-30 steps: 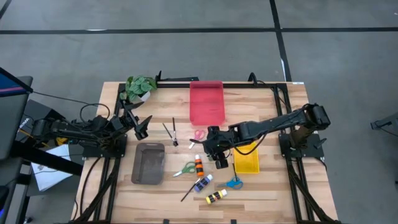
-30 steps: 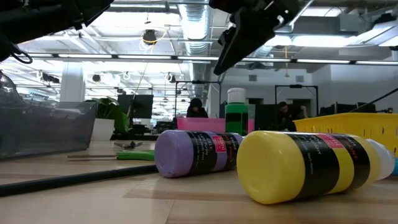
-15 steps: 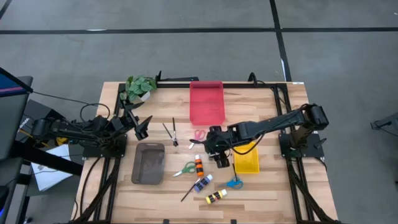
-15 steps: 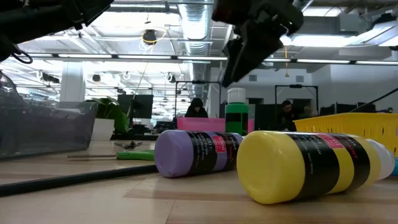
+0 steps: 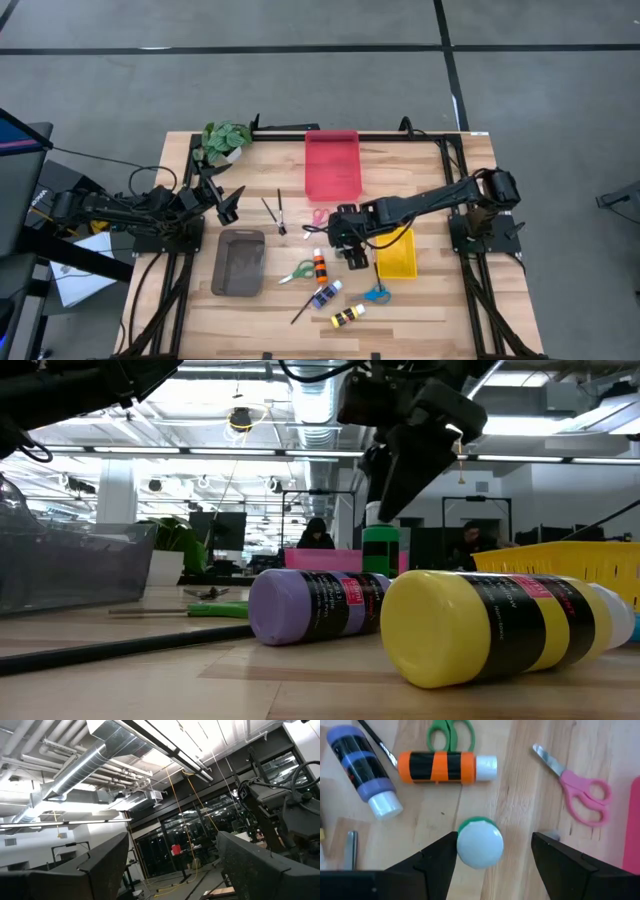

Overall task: Pick & Place Paint Supplies
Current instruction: Put the green paint bottle into the yellow bin

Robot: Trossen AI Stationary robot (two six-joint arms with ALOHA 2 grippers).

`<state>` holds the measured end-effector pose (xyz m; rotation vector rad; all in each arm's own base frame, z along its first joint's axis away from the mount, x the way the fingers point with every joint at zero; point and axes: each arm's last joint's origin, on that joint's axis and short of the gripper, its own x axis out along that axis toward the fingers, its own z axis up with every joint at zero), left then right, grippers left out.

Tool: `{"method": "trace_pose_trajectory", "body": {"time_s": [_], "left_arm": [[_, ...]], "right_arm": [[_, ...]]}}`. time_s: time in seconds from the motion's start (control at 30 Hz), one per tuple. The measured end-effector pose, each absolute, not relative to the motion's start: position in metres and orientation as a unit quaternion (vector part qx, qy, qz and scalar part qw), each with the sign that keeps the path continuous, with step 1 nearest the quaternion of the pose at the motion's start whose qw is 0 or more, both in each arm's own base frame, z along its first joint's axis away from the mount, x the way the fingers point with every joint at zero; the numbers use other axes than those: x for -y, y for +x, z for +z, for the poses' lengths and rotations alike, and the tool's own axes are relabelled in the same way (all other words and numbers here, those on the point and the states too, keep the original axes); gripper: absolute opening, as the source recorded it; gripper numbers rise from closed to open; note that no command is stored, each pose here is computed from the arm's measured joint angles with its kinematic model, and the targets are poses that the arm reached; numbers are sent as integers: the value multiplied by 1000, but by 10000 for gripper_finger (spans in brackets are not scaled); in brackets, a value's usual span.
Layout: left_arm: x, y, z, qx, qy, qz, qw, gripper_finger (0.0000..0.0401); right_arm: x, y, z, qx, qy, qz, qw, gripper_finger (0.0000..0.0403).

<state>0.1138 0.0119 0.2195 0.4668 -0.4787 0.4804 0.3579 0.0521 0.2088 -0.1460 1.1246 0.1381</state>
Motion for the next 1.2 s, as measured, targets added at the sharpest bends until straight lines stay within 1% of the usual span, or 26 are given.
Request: {"method": "trace_pose_trajectory", "body": {"time_s": [0.4, 0.57, 0.67, 0.83, 0.87, 1.07, 1.2], "left_arm": [[-12, 114, 219, 233, 227, 233, 916, 298], [-12, 114, 219, 232, 227, 233, 917, 298], [-12, 114, 219, 232, 227, 233, 917, 298], [-12, 114, 219, 232, 227, 233, 917, 298], [-12, 114, 219, 232, 227, 233, 917, 298], [-12, 114, 219, 231, 227, 233, 917, 298], [-12, 114, 219, 231, 227, 233, 917, 298]], "right_arm": [[-50, 358, 209, -532, -75, 70, 840, 244], [-50, 358, 209, -531, -77, 72, 841, 211], [-50, 358, 209, -531, -77, 72, 841, 179], [-50, 359, 209, -528, -82, 74, 842, 113], [-51, 359, 209, -527, -84, 76, 842, 108], [-51, 359, 210, -526, -89, 78, 842, 109], [-49, 352, 214, -542, -92, 74, 832, 109]]}}
